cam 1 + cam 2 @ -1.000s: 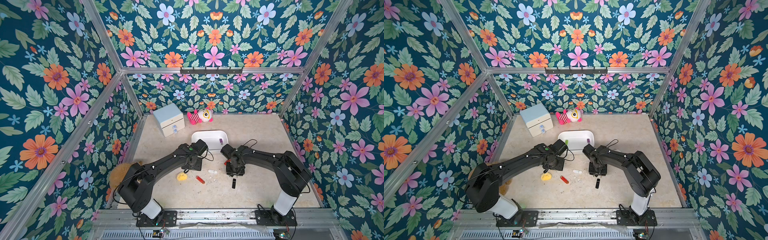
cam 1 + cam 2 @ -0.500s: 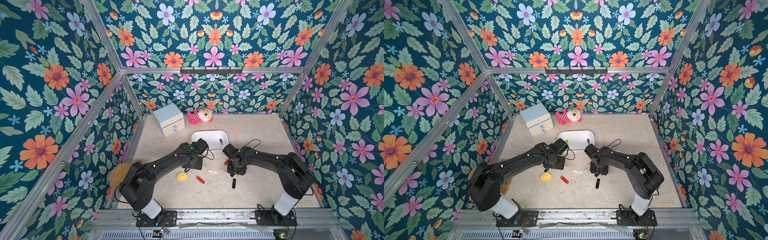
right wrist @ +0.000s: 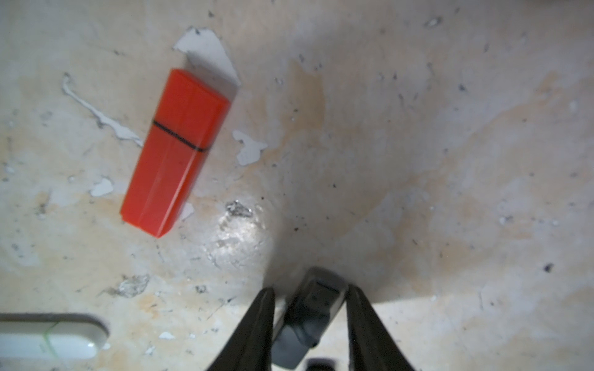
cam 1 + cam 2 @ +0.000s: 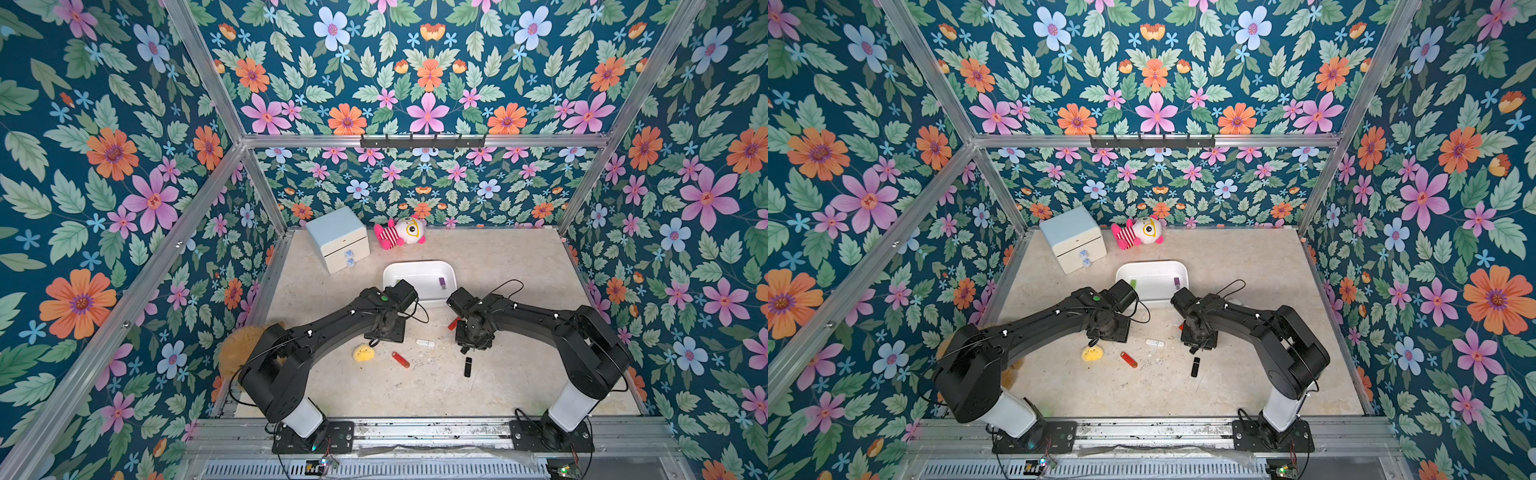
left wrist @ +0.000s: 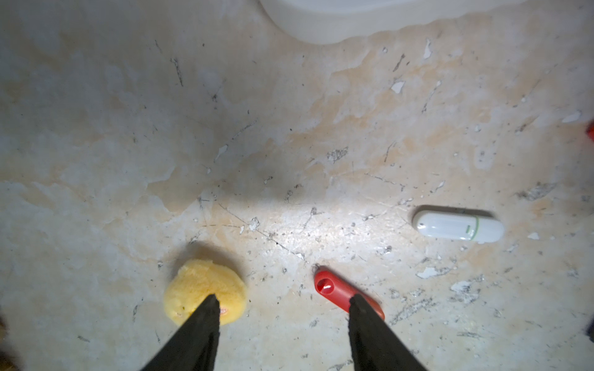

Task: Put the usb flash drive into the storage box
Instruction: Pick up the USB flash from the center of the board, then place the USB flash in the storage box.

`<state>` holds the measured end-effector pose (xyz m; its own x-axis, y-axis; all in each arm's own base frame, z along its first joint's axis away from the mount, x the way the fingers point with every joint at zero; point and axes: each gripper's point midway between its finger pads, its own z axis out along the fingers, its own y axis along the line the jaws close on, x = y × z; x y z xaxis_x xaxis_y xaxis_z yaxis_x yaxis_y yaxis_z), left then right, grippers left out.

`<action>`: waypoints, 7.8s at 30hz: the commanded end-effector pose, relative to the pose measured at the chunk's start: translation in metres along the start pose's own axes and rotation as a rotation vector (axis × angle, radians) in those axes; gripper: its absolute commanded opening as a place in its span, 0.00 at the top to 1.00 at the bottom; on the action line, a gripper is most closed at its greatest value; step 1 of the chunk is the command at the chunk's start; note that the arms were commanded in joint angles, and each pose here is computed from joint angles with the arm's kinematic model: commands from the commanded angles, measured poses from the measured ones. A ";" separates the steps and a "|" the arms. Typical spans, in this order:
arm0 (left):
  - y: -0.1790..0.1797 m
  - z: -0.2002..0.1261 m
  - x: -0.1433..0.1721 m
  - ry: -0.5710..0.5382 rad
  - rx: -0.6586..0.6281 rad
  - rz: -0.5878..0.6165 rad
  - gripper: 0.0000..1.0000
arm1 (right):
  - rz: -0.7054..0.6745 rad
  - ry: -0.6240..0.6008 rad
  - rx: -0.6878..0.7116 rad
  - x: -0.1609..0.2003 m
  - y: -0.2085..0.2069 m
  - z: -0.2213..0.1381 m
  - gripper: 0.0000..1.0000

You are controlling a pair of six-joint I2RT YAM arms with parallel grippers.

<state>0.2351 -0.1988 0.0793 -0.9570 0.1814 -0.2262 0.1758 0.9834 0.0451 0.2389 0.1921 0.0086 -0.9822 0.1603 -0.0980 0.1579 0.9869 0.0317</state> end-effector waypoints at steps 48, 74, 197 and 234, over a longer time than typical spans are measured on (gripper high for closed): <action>-0.040 0.046 0.046 0.110 -0.034 -0.042 0.32 | -0.043 0.068 0.020 0.014 -0.005 0.016 1.00; -0.039 0.061 0.072 0.154 -0.009 -0.059 0.67 | -0.067 0.063 0.040 0.009 -0.005 0.008 1.00; 0.049 -0.060 -0.103 -0.117 0.074 -0.174 1.00 | -0.277 -0.276 -0.066 -0.219 0.136 -0.068 0.58; -0.039 0.056 -0.209 -0.026 0.231 0.024 1.00 | 0.095 -0.257 0.004 -0.038 -0.057 -0.130 0.38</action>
<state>0.4396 -0.2737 0.0745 -0.9494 0.1875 -0.2520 0.2345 0.9568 -0.1717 0.2590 0.1318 0.1407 -0.9179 0.2117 -0.3357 0.2104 0.9768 0.0406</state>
